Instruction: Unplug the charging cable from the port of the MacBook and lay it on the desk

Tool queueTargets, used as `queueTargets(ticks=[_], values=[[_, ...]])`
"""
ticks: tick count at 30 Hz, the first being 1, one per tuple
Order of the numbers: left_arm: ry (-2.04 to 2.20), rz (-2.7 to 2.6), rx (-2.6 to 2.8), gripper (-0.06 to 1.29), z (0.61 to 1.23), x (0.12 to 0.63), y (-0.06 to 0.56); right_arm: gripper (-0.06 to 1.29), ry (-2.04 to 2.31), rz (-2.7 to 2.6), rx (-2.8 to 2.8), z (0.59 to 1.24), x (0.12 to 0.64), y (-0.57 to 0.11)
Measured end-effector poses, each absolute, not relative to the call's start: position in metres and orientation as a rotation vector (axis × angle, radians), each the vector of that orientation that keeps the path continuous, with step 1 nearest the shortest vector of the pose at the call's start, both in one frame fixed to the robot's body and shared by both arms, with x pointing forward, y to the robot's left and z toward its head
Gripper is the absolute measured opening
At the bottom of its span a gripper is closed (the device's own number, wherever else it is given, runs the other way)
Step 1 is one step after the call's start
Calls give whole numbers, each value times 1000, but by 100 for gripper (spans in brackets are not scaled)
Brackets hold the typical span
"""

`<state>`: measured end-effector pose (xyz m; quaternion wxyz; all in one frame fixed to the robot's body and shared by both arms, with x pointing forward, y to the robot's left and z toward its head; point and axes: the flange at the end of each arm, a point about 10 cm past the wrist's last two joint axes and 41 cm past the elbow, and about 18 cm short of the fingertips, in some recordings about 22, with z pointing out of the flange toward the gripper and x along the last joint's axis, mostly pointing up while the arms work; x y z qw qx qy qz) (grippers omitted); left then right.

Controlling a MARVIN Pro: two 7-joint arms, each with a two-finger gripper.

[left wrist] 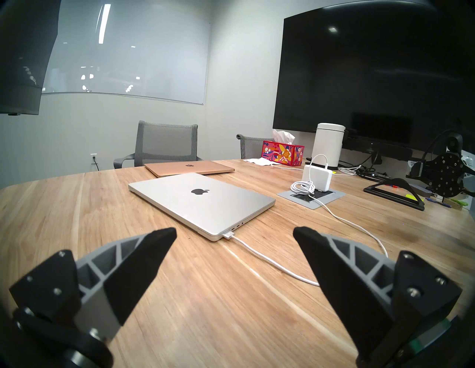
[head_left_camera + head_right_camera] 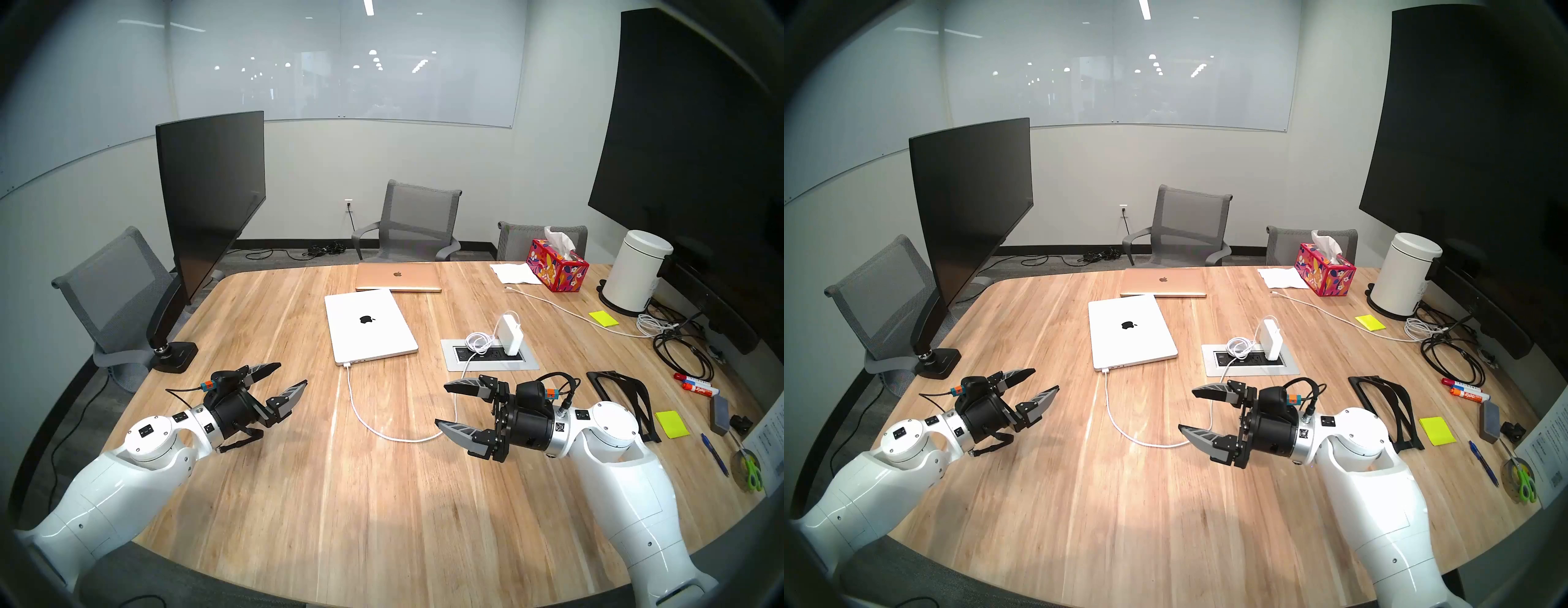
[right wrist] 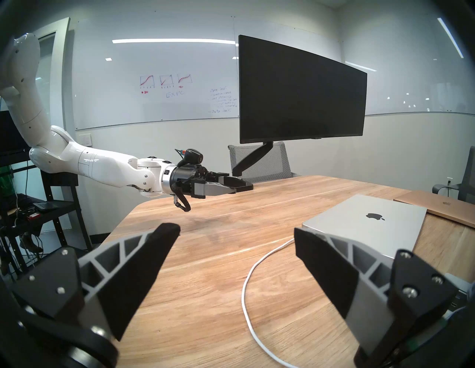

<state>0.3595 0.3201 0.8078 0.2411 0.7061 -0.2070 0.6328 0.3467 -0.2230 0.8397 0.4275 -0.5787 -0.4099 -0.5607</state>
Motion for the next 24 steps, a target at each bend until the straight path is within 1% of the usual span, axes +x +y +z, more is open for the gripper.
queueTargets(ticks=[24], values=[[-565, 1728, 1934, 125, 807, 359, 320, 122, -1024, -1401, -1446, 840, 347, -223]])
